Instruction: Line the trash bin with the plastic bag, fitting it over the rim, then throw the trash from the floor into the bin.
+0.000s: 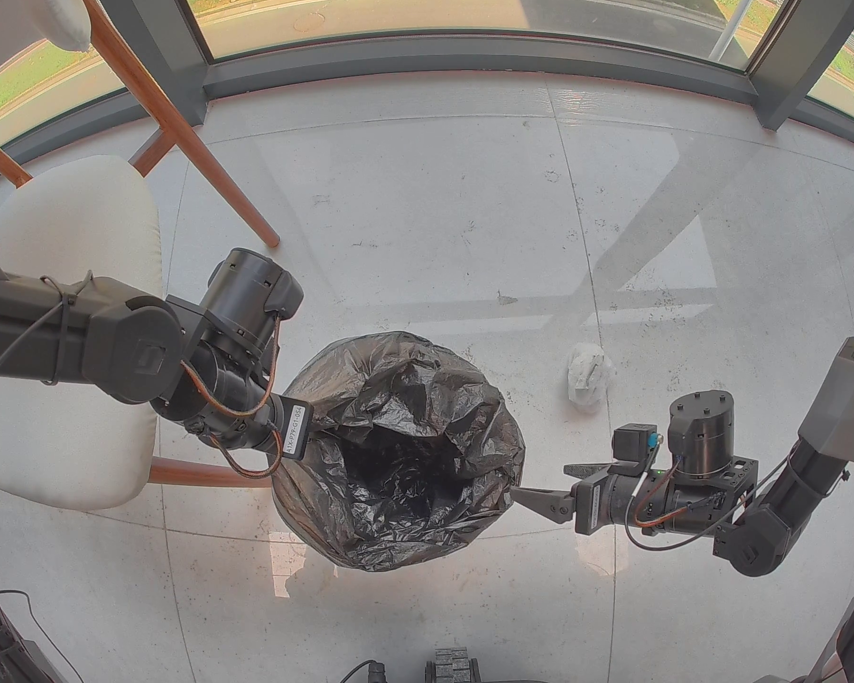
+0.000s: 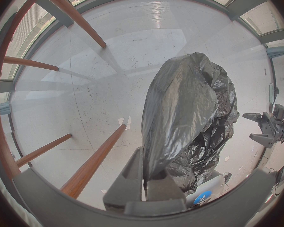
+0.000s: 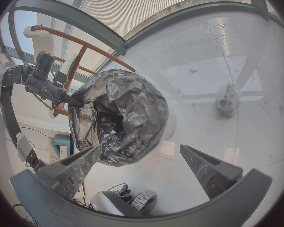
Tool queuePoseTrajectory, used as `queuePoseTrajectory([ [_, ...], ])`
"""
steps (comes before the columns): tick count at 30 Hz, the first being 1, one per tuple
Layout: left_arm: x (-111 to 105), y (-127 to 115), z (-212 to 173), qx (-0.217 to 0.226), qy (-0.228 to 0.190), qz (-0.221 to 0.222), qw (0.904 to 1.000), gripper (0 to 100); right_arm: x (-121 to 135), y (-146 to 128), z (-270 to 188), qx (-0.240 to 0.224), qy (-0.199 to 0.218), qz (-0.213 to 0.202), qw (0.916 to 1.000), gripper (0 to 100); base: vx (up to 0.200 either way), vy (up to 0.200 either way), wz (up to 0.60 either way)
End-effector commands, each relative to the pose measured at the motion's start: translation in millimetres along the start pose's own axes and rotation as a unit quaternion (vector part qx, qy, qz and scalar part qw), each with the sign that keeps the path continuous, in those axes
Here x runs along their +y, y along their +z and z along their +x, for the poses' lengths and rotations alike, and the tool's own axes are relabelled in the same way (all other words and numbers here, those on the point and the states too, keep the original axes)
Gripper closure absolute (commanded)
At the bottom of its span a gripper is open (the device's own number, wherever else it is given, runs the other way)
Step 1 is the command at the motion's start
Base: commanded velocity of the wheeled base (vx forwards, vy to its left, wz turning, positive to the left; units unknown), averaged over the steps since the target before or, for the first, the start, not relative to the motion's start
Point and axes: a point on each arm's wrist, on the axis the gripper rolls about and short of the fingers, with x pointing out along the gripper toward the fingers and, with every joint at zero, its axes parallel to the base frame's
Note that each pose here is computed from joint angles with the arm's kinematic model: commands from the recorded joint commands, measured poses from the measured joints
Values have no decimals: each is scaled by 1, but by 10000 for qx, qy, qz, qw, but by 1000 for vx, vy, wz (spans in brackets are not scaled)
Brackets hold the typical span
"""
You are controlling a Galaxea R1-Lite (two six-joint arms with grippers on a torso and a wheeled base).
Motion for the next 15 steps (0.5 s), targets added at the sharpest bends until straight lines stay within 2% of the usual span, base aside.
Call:
queuePoseTrajectory([
  [1, 0, -3, 4, -6, -8, -4, 10000, 100, -10, -7, -13, 85, -200, 130, 9997, 0, 0, 0, 0],
  [3, 0, -7, 7, 1, -7, 21, 10000, 100, -9, -3, -16, 15, -196, 124, 9997, 0, 0, 0, 0],
  [4, 0, -10, 8, 30, -1, 67, 10000, 0, -9, -1, -18, -36, -203, 129, 9997, 0, 0, 0, 0],
  [8, 0, -17, 15, -7, 4, 235, 9997, 0, -13, 3, -26, -145, -295, 168, 9993, 0, 0, 0, 0],
  [15, 0, -16, 20, -357, -51, 158, 9992, 0, -45, 7, -37, -302, -812, 403, 9954, 0, 0, 0, 0],
])
